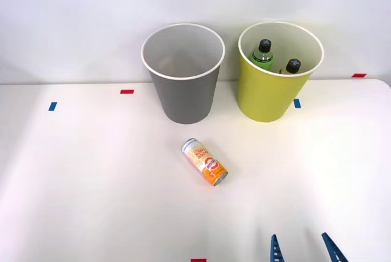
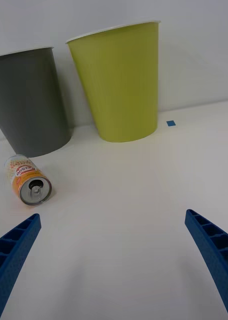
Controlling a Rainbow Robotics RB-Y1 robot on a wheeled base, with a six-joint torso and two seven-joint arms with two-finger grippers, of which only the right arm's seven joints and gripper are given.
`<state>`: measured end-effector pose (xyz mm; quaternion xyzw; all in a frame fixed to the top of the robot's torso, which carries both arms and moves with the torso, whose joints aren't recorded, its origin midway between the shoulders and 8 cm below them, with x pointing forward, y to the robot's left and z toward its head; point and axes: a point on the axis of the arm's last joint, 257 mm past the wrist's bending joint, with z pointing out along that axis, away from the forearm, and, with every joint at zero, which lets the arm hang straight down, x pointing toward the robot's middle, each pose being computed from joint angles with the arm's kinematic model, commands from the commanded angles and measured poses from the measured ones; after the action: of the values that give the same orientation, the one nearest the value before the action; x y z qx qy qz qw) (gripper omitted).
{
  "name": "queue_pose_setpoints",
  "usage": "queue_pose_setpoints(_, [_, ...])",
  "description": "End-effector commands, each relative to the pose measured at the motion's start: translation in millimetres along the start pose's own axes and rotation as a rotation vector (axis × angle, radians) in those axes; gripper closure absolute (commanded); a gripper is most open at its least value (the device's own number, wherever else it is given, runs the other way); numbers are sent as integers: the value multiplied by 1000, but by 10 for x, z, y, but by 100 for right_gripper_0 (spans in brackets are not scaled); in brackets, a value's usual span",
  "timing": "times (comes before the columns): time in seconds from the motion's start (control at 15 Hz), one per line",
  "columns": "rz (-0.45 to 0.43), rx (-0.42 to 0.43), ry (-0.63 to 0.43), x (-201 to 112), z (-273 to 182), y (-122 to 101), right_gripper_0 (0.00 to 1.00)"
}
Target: Put cans in the gray bin, plastic bottles in the light green bin
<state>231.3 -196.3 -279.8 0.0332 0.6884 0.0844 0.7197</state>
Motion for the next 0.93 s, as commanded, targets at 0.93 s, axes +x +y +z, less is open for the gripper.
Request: queue_pose_setpoints(0.93, [0,0,0,0,0,0,0])
